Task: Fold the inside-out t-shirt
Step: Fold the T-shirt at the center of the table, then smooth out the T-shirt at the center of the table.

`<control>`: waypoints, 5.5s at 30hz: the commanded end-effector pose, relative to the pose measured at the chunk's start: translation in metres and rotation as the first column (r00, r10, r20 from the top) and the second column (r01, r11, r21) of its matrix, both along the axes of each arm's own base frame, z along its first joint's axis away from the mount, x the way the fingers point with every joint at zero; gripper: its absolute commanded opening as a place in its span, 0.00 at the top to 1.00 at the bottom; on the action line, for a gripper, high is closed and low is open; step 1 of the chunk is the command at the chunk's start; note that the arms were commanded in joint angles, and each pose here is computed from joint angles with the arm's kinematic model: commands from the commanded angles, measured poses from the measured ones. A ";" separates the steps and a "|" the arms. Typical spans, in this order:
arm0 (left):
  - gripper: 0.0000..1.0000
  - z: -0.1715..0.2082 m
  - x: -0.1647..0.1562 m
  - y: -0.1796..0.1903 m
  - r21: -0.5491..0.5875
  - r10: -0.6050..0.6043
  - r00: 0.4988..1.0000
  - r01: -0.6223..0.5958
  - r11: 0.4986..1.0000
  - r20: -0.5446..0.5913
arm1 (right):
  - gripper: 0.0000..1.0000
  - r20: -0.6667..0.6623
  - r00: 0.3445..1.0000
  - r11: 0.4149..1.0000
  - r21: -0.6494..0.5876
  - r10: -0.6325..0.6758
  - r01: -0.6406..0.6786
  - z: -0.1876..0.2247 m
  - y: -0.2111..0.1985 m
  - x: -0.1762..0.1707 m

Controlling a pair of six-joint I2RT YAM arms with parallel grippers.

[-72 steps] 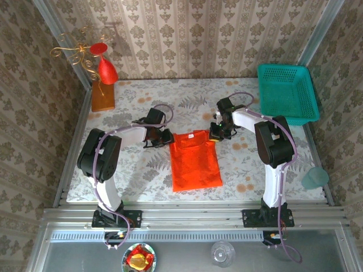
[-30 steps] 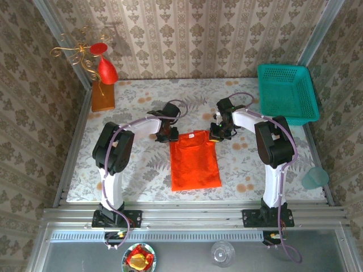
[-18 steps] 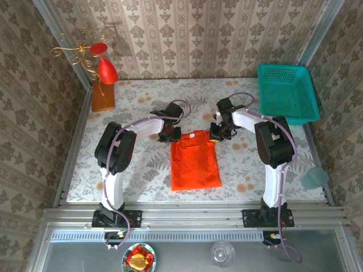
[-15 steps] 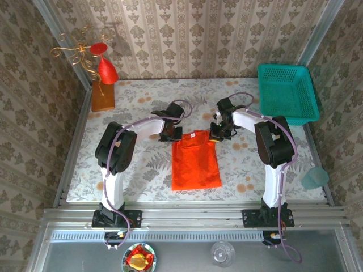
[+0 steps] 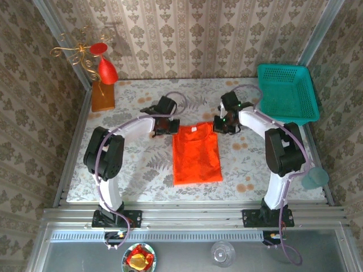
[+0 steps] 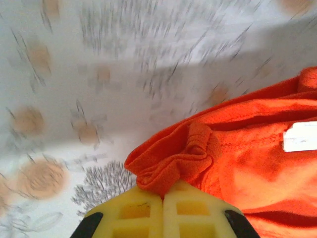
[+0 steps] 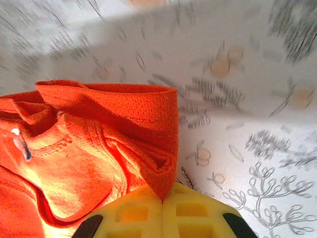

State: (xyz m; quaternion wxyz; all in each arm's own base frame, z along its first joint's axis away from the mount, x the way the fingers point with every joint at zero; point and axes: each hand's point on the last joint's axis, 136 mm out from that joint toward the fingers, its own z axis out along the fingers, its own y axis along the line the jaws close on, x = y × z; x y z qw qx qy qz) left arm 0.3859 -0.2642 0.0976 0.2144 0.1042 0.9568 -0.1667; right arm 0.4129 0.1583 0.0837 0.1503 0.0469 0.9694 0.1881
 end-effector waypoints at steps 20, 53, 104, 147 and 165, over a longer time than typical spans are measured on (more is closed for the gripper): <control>1.00 0.105 -0.057 0.020 -0.372 -0.134 0.941 0.251 0.894 0.312 | 1.00 0.349 0.926 0.976 0.101 0.145 -0.191 0.109 0.016 -0.049; 1.00 0.023 -0.024 0.017 -0.297 -0.189 0.980 0.201 0.933 0.070 | 1.00 -0.044 0.998 0.998 0.007 -0.055 0.055 -0.022 0.016 -0.074; 0.98 -0.083 -0.035 0.040 -0.191 0.033 0.996 -0.049 0.980 -0.083 | 1.00 -0.139 0.989 0.995 -0.091 -0.057 0.045 -0.086 0.006 -0.087; 0.71 0.028 -0.067 0.010 -0.259 -0.134 0.987 0.151 0.954 0.083 | 0.63 -0.048 0.997 0.980 0.195 0.052 -0.041 0.017 0.057 -0.099; 0.90 -0.096 -0.090 -0.006 -0.139 -0.148 0.968 0.121 0.983 -0.203 | 0.69 -0.240 0.968 0.984 0.173 0.072 -0.030 -0.072 0.066 -0.105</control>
